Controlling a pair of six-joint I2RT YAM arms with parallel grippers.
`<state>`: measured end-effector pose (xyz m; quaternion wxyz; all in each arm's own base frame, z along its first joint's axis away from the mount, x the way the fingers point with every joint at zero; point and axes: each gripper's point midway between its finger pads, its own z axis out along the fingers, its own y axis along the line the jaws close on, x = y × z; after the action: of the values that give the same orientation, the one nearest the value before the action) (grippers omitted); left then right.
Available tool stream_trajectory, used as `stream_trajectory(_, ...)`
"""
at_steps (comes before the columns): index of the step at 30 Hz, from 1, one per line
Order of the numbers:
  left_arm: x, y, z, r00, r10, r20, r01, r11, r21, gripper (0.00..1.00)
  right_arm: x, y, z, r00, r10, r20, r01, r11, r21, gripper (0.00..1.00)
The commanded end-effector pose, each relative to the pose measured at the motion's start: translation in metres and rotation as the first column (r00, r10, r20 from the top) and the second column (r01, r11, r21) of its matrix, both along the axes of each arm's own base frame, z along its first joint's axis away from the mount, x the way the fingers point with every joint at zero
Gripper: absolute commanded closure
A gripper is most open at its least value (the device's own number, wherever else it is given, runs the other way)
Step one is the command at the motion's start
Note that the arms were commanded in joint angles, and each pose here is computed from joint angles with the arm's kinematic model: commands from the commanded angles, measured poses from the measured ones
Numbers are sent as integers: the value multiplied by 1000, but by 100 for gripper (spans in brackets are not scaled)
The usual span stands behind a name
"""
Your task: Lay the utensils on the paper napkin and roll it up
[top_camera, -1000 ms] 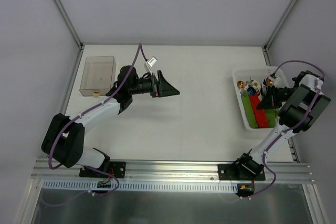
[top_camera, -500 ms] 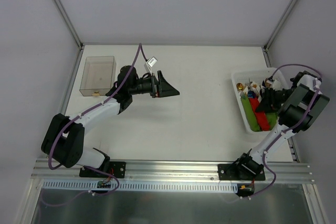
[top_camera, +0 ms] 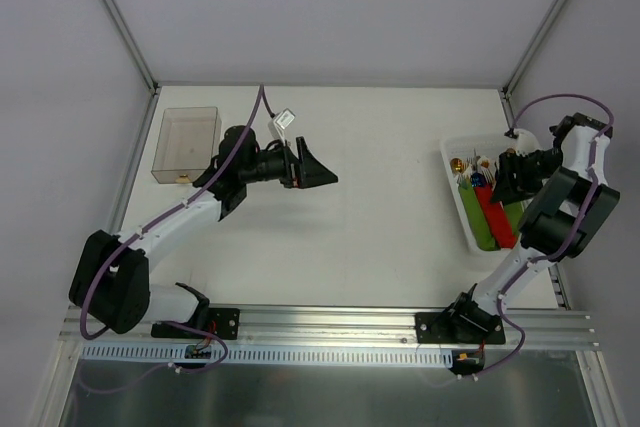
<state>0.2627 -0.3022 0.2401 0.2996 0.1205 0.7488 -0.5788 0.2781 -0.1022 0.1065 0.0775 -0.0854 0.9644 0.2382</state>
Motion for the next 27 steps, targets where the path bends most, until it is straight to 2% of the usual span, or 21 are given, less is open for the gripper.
stream_trajectory(1, 9, 13, 11, 995, 66, 76, -71, 995, 64, 1, 3, -11, 36, 998, -5, 60, 14, 989, -145, 48)
stream_trajectory(4, 18, 25, 6, 987, 123, 103, -137, 980, 142, 1, 6, -24, 44, 997, 9, 74, 11, 966, -259, 41)
stream_trajectory(8, 28, 45, 8, 971, 204, 122, -224, 960, 171, 1, 10, -25, 66, 991, 40, 128, 3, 948, -320, 28)
stream_trajectory(11, 35, 68, 18, 941, 293, 172, -323, 927, 190, 1, 14, -7, 93, 978, 54, 202, 9, 955, -298, 16)
stream_trajectory(12, 39, 76, 18, 927, 330, 178, -363, 909, 203, 1, 14, 4, 100, 973, 52, 226, 7, 967, -255, 14)
stream_trajectory(13, 45, 87, 21, 906, 378, 193, -414, 886, 208, 1, 15, 13, 109, 966, 52, 255, 9, 972, -234, 6)
stream_trajectory(14, 50, 98, 20, 883, 427, 193, -464, 856, 227, 1, 14, 27, 121, 954, 63, 293, 0, 977, -211, 2)
stream_trajectory(16, 54, 121, 24, 854, 484, 193, -519, 820, 242, 1, 15, 56, 131, 940, 44, 337, -7, 994, -111, 1)
stream_trajectory(17, 55, 124, 35, 857, 474, 202, -512, 826, 236, 1, 13, 75, 140, 927, 62, 371, -34, 996, -83, 1)
stream_trajectory(19, 54, 134, 24, 867, 469, 170, -499, 806, 318, 1, 23, 102, 149, 905, 13, 425, -15, 1000, -1, 1)
stream_trajectory(20, 58, 140, 31, 861, 465, 206, -509, 794, 334, 1, 21, 126, 141, 910, 32, 414, -51, 998, 35, 1)
stream_trajectory(21, 60, 142, 27, 861, 465, 206, -509, 782, 360, 1, 33, 137, 151, 867, 34, 497, -61, 997, 39, 1)
stream_trajectory(22, 60, 146, 23, 859, 470, 202, -511, 768, 387, 1, 35, 152, 151, 873, -11, 487, -31, 997, 78, 1)
stream_trajectory(23, 62, 149, 27, 852, 476, 218, -523, 755, 395, 1, 33, 175, 151, 866, 24, 500, -79, 993, 89, 1)
stream_trajectory(24, 67, 153, 21, 845, 490, 214, -532, 733, 423, 1, 40, 183, 147, 840, 26, 542, -79, 994, 75, 1)
stream_trajectory(27, 72, 157, 0, 856, 490, 166, -500, 703, 506, 1, 46, 215, 136, 817, 23, 577, -90, 992, 88, 1)
